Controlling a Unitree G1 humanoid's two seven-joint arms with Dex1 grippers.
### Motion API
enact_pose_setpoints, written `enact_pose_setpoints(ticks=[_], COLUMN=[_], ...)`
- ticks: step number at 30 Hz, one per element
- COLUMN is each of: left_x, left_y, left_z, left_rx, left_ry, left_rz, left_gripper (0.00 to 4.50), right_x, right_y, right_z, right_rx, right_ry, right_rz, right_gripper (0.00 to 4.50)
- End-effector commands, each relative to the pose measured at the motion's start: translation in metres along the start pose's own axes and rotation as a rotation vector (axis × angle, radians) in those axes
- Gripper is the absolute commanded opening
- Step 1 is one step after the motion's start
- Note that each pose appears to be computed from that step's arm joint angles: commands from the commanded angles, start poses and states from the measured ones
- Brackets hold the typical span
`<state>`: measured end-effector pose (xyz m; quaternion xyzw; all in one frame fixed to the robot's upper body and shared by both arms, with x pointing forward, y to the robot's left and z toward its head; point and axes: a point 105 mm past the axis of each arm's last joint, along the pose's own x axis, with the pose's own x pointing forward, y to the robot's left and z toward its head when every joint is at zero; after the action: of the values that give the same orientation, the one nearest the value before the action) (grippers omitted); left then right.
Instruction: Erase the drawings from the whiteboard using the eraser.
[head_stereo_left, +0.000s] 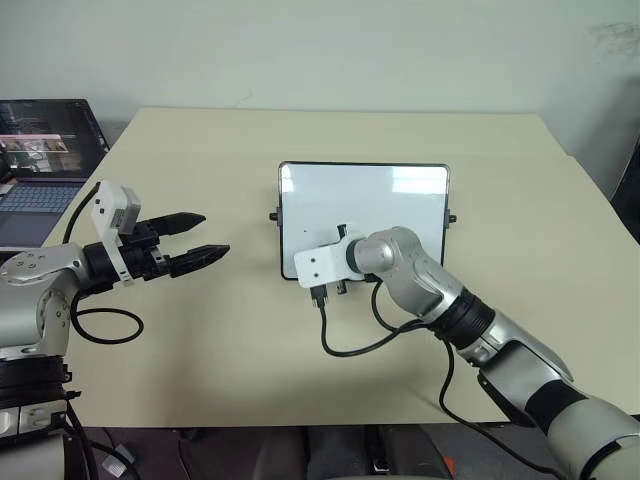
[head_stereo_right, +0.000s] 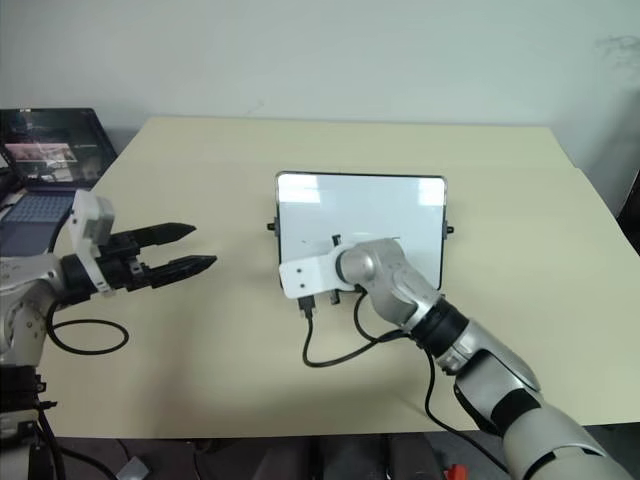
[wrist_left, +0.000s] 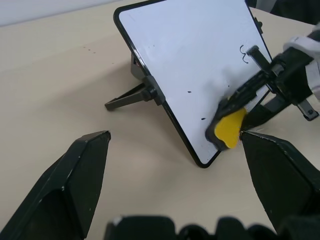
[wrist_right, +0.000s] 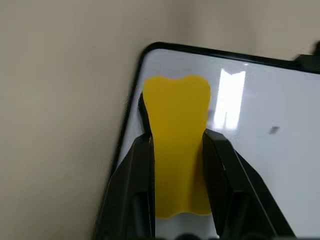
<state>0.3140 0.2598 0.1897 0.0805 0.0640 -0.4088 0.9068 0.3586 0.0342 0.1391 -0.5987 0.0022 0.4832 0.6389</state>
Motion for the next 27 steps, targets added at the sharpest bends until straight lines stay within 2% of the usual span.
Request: enact_pose_setpoints(ticks=[1, 11, 15, 18, 27], left_x=[-0.001, 0.003, 0.004, 0.004, 0.007], left_y=[0.000, 0.002, 0.001, 0.002, 0.001], left_z=[0.014, 0.017, 0.017, 0.017, 0.017], left_rx=[0.047, 0.055, 0.056, 0.057, 0.057], left_ry=[-0.027, -0.035, -0.034, -0.032, -0.033], left_rz=[0.003, -0.003, -0.006, -0.008, -0.017], left_gripper=[4.50, 4.50, 4.50, 4.50, 4.50], right_x=[-0.012, -0.020, -0.021, -0.020, -0.018], right_y=[-0.028, -0.068, -0.074, -0.069, -0.029], right_z=[-0.003, -0.015, -0.020, -0.023, -0.037], right_rx=[0.000, -0.017, -0.006, 0.007, 0.003], right_ry=[0.032, 0.115, 0.126, 0.126, 0.131], right_rz=[-0.092, -0.268, -0.310, -0.284, -0.095], right_gripper=[0.98, 0.98, 0.98, 0.98, 0.98])
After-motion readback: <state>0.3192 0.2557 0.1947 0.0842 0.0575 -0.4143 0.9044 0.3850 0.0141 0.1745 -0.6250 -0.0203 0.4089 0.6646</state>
